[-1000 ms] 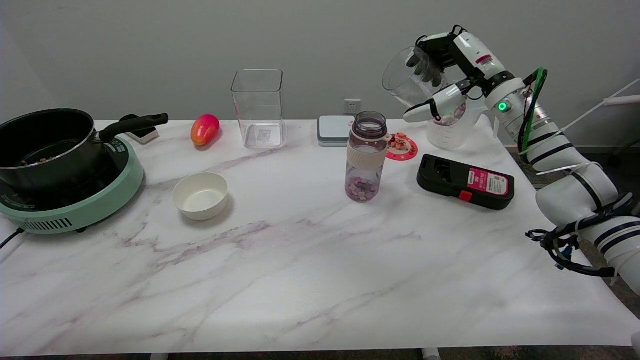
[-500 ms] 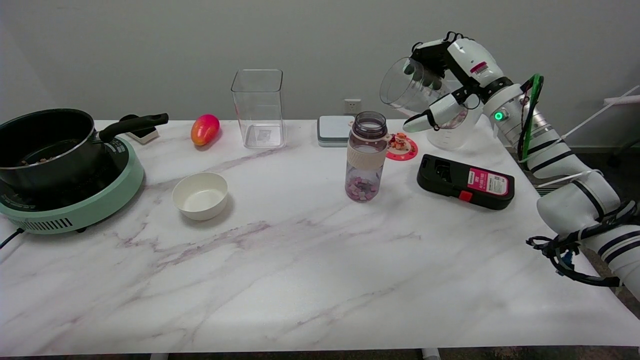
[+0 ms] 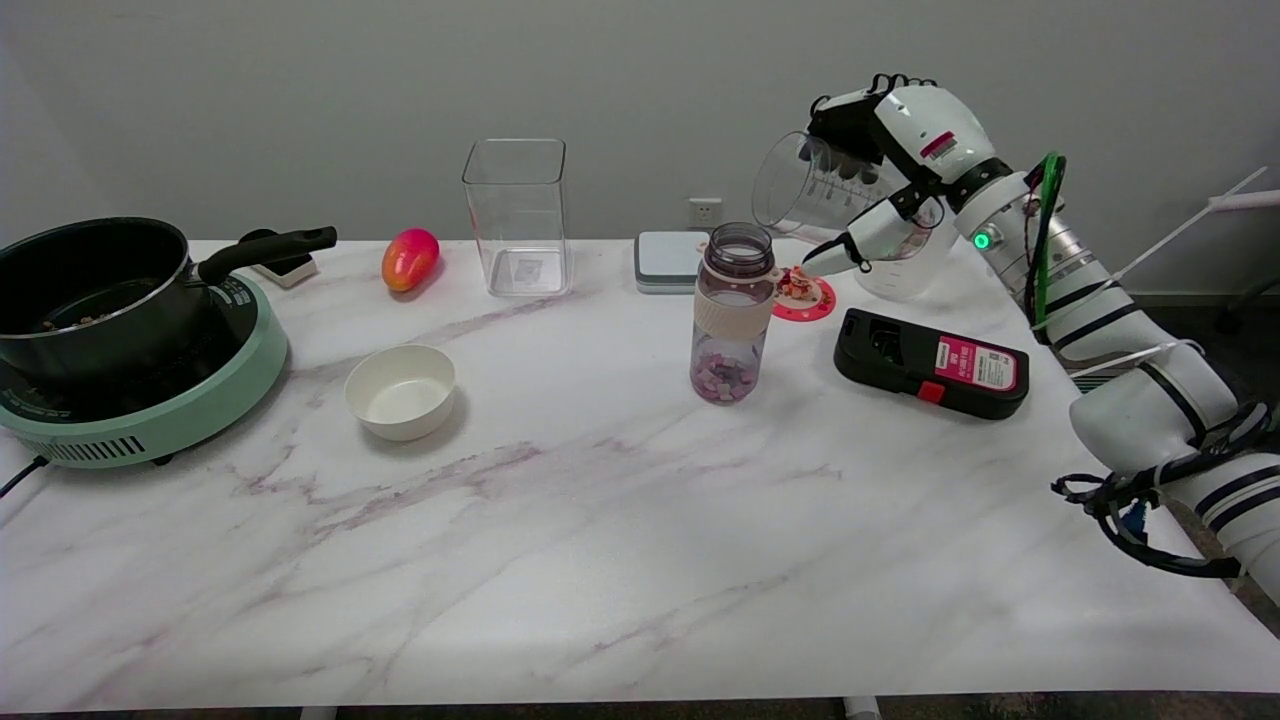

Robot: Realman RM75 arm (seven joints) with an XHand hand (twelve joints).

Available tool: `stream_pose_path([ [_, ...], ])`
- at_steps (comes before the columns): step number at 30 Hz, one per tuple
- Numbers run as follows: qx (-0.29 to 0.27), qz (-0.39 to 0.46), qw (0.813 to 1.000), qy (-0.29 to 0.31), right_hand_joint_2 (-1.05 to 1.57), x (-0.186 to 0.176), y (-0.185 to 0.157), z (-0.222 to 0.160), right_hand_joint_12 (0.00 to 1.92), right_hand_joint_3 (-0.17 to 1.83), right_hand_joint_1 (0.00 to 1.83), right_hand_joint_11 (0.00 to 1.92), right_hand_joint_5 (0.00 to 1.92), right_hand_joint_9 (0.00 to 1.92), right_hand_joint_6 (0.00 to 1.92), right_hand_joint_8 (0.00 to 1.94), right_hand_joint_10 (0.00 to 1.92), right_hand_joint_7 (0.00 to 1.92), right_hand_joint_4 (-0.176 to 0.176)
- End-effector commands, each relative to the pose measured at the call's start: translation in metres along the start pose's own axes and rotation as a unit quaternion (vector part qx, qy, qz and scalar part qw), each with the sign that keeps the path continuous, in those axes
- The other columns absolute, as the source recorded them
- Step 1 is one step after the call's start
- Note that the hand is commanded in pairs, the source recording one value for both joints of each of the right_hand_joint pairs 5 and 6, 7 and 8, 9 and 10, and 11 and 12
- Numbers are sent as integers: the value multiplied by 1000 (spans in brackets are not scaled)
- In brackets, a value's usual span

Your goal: Pour the contents of the measuring cup into the bottle.

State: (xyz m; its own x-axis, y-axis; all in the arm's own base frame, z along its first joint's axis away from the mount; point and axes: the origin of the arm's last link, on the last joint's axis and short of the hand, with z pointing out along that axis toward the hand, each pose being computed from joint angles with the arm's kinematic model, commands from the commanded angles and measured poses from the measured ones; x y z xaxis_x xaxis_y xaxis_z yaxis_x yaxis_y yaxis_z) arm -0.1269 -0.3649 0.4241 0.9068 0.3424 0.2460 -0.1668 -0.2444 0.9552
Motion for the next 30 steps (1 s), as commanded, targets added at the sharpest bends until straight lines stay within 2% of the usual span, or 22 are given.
stream_pose_path([
  [1,12,-67,998,-14,1571,1,-8,6,1693,294,1287,1693,1920,1906,1920,1920,1906,1920,0],
  [13,33,-129,991,-22,1551,12,-13,15,1666,306,1302,1666,1920,1887,1920,1920,1887,1920,0],
  [30,41,-149,988,-26,1493,14,-18,20,1645,334,1345,1645,1920,1875,1920,1920,1875,1920,0],
])
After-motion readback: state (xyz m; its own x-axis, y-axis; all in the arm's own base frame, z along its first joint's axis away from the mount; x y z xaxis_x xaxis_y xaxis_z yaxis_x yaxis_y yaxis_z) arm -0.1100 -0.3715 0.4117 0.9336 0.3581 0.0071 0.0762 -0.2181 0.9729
